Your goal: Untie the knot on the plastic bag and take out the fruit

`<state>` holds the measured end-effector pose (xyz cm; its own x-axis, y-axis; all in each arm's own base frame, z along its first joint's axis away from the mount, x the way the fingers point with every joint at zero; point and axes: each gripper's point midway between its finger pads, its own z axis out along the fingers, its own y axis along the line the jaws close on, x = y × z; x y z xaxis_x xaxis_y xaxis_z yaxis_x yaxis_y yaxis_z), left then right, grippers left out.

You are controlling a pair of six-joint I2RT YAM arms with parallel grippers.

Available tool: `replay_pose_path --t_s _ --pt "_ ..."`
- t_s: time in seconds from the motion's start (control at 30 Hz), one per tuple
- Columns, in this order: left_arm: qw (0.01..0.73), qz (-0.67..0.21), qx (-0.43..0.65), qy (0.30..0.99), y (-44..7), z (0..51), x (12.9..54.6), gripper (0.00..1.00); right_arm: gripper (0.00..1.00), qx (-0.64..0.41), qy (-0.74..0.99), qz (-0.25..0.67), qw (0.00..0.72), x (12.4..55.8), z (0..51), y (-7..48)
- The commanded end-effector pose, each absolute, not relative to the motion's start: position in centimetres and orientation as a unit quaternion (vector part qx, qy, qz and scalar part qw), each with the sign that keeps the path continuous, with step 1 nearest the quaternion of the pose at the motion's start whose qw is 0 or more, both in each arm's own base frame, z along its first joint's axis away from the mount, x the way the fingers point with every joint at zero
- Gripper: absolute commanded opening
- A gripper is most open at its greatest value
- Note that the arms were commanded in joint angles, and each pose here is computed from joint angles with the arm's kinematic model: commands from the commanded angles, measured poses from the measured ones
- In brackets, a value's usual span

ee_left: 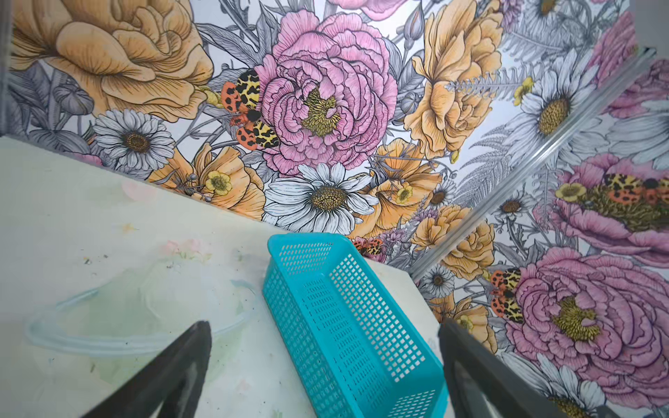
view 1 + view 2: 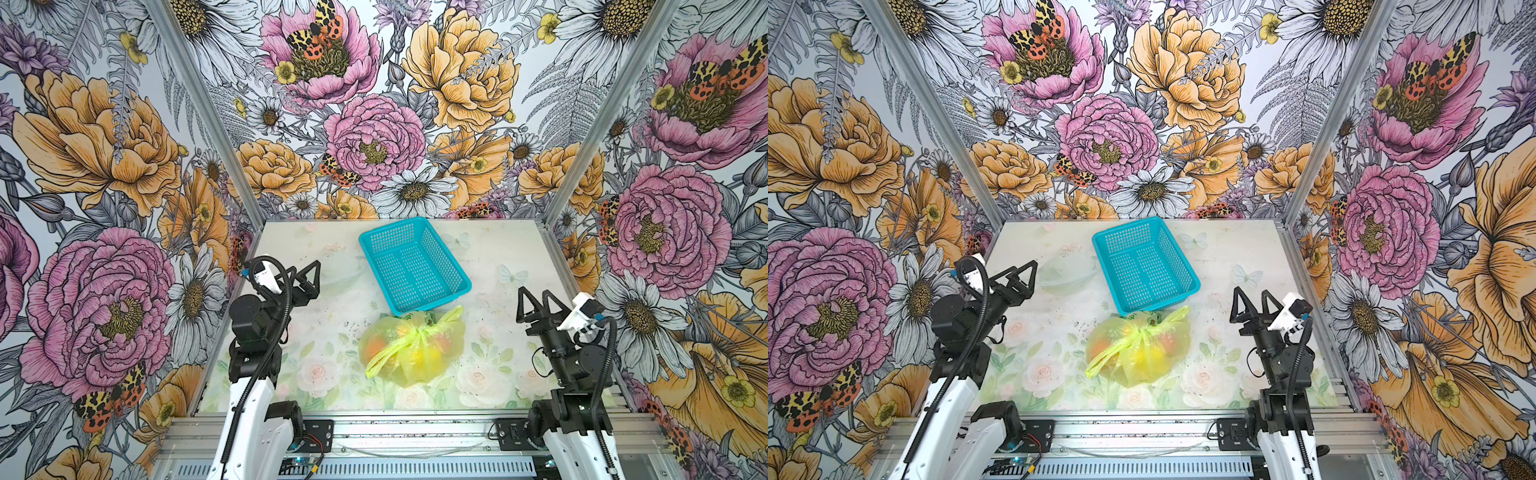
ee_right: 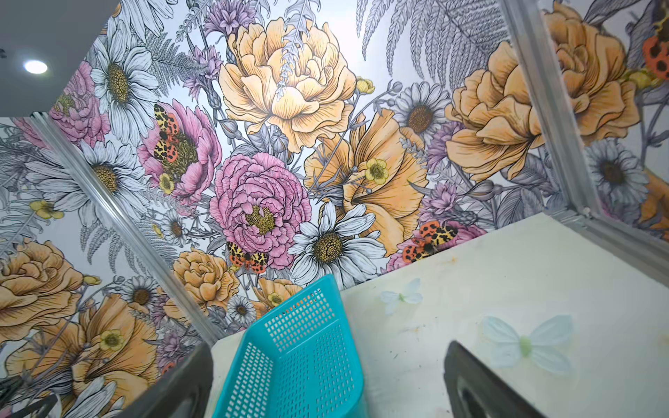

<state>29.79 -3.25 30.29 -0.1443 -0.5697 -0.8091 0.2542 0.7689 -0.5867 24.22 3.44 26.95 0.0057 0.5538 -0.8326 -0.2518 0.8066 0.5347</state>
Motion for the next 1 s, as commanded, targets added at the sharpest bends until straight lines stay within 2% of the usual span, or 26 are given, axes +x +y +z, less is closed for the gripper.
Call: replay_pose_path --t_s 0.0,0.2,0.37,0.57,0.73,0.97 --pt "0.653 -0.319 -0.184 0.662 -1.4 30.6 27.8 0.99 0.99 0.106 0.651 0.352 0.664 23.0 27.6 5.3" --pt "0.665 -0.302 -0.132 0.670 -2.6 30.6 25.1 0.99 0.97 0.047 0.676 0.354 0.644 21.5 29.5 7.1" --pt "0.634 -0.351 -0.153 0.672 -3.4 28.3 25.3 0.99 0.91 0.039 0.719 0.330 0.611 22.2 28.5 7.6" --pt "0.556 -0.402 -0.087 0.722 -8.1 25.5 24.8 0.93 0.85 -0.024 0.770 0.301 0.562 23.7 26.4 11.6" --pt "0.531 -0.336 -0.021 0.778 -12.5 24.1 24.5 0.88 0.85 -0.108 0.799 0.233 0.544 23.9 25.3 16.7" --pt "0.549 -0.231 0.072 0.800 -16.8 23.9 23.8 0.88 0.84 -0.232 0.805 0.164 0.521 22.5 23.6 22.4"
